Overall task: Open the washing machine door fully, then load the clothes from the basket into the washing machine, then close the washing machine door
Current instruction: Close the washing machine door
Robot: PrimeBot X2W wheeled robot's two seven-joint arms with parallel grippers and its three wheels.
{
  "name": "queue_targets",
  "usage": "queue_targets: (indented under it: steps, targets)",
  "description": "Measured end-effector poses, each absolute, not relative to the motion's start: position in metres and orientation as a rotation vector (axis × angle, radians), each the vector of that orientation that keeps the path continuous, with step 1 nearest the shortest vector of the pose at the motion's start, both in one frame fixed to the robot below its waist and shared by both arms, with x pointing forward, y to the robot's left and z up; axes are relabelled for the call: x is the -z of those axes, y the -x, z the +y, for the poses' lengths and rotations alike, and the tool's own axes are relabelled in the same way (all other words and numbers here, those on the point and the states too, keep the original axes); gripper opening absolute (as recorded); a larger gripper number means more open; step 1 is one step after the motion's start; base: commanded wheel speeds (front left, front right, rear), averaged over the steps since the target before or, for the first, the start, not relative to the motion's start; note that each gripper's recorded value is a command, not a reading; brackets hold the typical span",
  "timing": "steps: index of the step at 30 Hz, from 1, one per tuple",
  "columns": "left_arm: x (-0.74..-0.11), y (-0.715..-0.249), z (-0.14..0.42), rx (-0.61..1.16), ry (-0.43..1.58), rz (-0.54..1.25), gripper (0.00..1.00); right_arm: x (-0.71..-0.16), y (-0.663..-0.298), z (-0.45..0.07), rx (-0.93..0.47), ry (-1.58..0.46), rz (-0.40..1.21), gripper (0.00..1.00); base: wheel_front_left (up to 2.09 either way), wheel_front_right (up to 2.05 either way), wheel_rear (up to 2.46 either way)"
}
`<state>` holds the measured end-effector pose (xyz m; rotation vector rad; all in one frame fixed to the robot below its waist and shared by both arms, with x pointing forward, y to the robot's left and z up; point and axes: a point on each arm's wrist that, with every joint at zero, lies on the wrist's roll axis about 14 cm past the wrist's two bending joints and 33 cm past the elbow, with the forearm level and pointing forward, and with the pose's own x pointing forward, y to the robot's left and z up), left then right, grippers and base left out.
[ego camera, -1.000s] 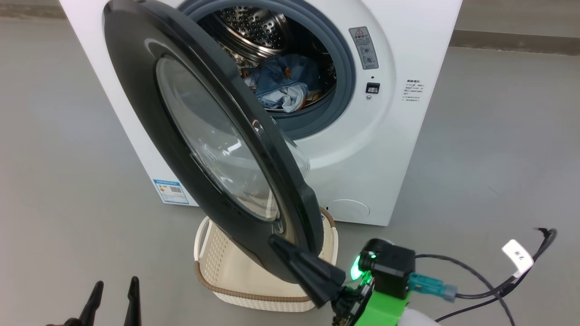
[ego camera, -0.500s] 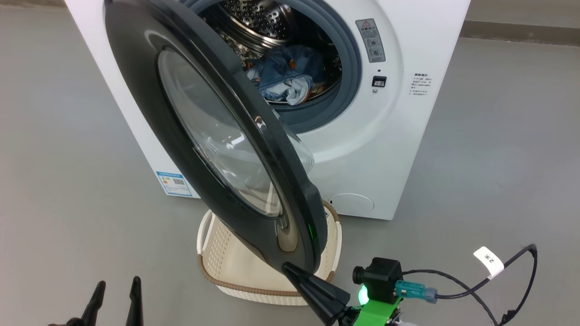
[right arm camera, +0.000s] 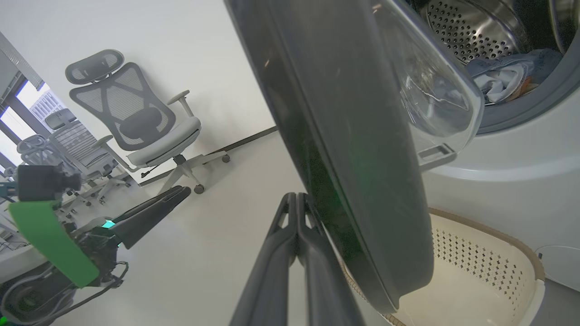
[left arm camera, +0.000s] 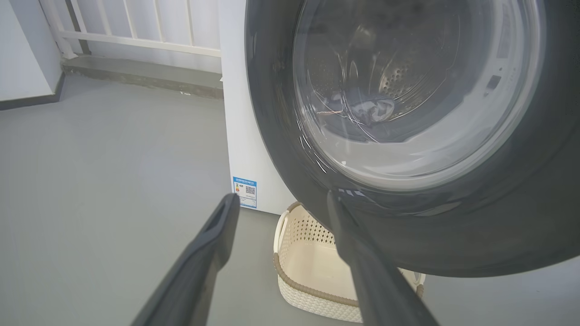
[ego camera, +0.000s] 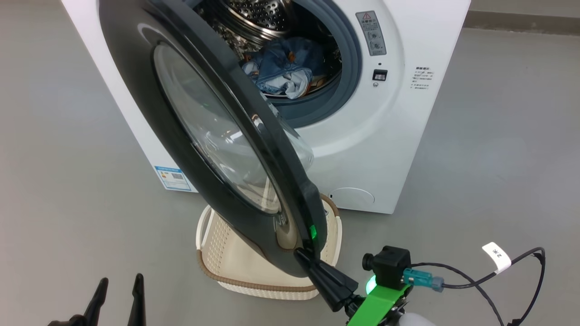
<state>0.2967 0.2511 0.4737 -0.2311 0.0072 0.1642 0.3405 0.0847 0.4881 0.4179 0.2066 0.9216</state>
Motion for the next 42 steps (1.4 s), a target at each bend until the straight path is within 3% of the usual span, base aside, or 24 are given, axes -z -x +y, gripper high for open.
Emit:
queue_targets:
  steps: [14, 42]
  targets:
    - [-0.472, -0.311, 0.247, -0.155, 0.234, 0.017, 1.00, -0.484, -0.375, 0.067, -0.829, -0.443, 0.196, 0.00, 0.00, 0.00, 0.00]
    - [-0.477, -0.356, 0.238, -0.150, 0.249, -0.005, 1.00, -0.507, -0.506, 0.019, -0.613, -0.462, 0.035, 0.00, 0.00, 0.00, 0.00]
